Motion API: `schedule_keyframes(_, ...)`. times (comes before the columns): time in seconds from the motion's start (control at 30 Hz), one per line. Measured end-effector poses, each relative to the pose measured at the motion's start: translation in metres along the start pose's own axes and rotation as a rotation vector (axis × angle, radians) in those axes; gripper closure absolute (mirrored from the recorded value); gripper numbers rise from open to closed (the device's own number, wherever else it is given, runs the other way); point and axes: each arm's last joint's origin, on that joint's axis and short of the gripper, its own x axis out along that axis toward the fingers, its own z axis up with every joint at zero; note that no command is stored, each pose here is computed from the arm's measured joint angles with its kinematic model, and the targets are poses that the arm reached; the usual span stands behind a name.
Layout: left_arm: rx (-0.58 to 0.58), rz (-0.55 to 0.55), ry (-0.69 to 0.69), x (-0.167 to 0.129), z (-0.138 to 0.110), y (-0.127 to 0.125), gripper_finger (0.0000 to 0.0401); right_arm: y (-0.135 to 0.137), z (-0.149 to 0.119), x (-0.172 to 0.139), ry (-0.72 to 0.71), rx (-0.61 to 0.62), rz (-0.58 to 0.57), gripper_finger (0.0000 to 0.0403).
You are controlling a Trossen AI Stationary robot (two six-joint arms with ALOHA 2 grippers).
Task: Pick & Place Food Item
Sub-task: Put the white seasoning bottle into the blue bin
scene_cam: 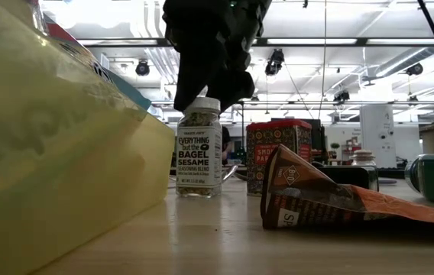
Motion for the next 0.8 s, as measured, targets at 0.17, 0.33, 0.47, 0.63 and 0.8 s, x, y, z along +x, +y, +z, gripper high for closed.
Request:
schedule_keyframes(0.17,0.0,-0.001,0.0,0.0,0.0,0.0,0.0391,0.007,-0.001,-0.017,-0.046,-0.053,-0.026,0.0056)
schedule_keyframes(0.33,0.0,-0.001,0.0,0.0,0.0,0.0,0.0391,0.019,-0.005,-0.045,-0.157,-0.083,-0.101,0.0054)
schedule_keyframes(0.47,0.0,-0.001,0.0,0.0,0.0,0.0,0.0391,0.024,-0.014,-0.06,-0.186,-0.105,-0.141,0.0054)
schedule_keyframes(0.63,0.0,0.0,0.0,0.0,0.0,0.0,0.0391,0.017,-0.027,-0.067,-0.186,-0.119,-0.176,0.0054)
schedule_keyframes(0.8,0.0,0.0,0.0,0.0,0.0,0.0,0.0391,0.007,-0.039,-0.074,-0.255,-0.11,-0.184,0.0054)
